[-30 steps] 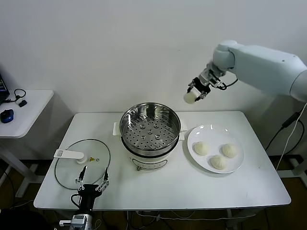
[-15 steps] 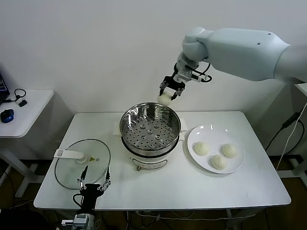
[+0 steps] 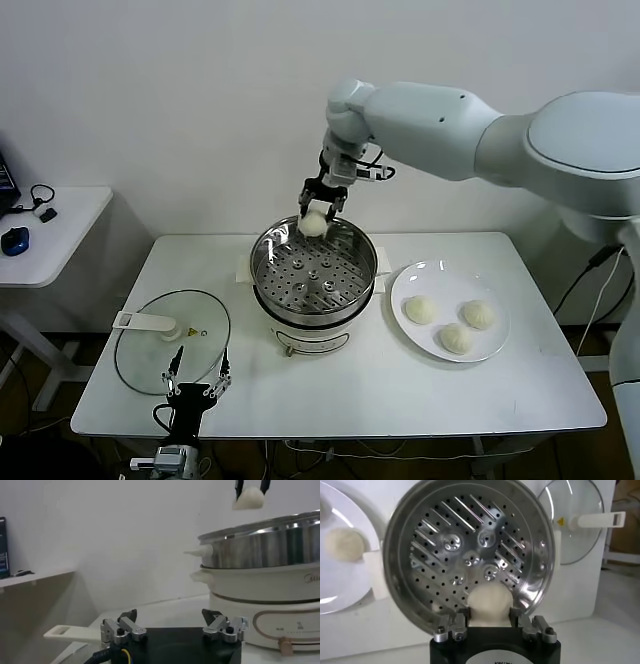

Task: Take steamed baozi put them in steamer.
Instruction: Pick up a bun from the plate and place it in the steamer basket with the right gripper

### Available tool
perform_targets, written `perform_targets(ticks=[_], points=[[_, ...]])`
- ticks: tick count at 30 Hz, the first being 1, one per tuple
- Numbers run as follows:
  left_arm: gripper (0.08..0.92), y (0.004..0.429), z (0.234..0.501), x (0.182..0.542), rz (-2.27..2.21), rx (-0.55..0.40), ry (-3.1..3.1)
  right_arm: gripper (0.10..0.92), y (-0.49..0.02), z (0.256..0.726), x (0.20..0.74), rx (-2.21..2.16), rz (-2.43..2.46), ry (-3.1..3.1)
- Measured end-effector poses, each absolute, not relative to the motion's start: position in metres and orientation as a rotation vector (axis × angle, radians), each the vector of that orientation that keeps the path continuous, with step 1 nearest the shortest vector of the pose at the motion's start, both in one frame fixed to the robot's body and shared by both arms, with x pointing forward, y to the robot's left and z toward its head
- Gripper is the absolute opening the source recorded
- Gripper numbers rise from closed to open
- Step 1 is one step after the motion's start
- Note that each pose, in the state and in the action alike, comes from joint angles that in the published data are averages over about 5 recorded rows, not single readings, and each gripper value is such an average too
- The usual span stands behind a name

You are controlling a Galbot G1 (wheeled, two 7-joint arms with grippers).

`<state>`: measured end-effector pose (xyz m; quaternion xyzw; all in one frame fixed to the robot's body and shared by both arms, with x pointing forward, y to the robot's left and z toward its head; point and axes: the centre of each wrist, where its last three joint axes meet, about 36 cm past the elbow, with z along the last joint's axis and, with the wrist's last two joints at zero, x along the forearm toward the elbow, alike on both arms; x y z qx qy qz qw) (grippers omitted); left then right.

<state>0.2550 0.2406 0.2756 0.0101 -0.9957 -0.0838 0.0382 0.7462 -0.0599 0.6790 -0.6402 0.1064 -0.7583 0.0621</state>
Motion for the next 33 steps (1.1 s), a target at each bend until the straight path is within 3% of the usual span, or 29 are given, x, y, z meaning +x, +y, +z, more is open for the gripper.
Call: perform_targets(ticks=[15, 26, 29, 33], points=[[0.823, 0.236, 0.273, 0.255, -0.253, 0.029, -3.055, 0.543, -0.061, 0.622, 0.755, -1.961, -2.289, 0.344], [0.823, 0.234, 0.274, 0.257, -0.250, 0.030, -3.063, 0.545, -0.055, 0.608, 0.760, -1.945, -2.297, 0.376], [0.823, 0.235, 0.274, 0.257, -0.249, 0.030, -3.064, 0.571, -0.056, 0.608, 0.762, -1.940, -2.300, 0.387], [0.823, 0.235, 0.274, 0.257, -0.251, 0.028, -3.064, 0.667, -0.058, 0.608, 0.762, -1.940, -2.294, 0.405]])
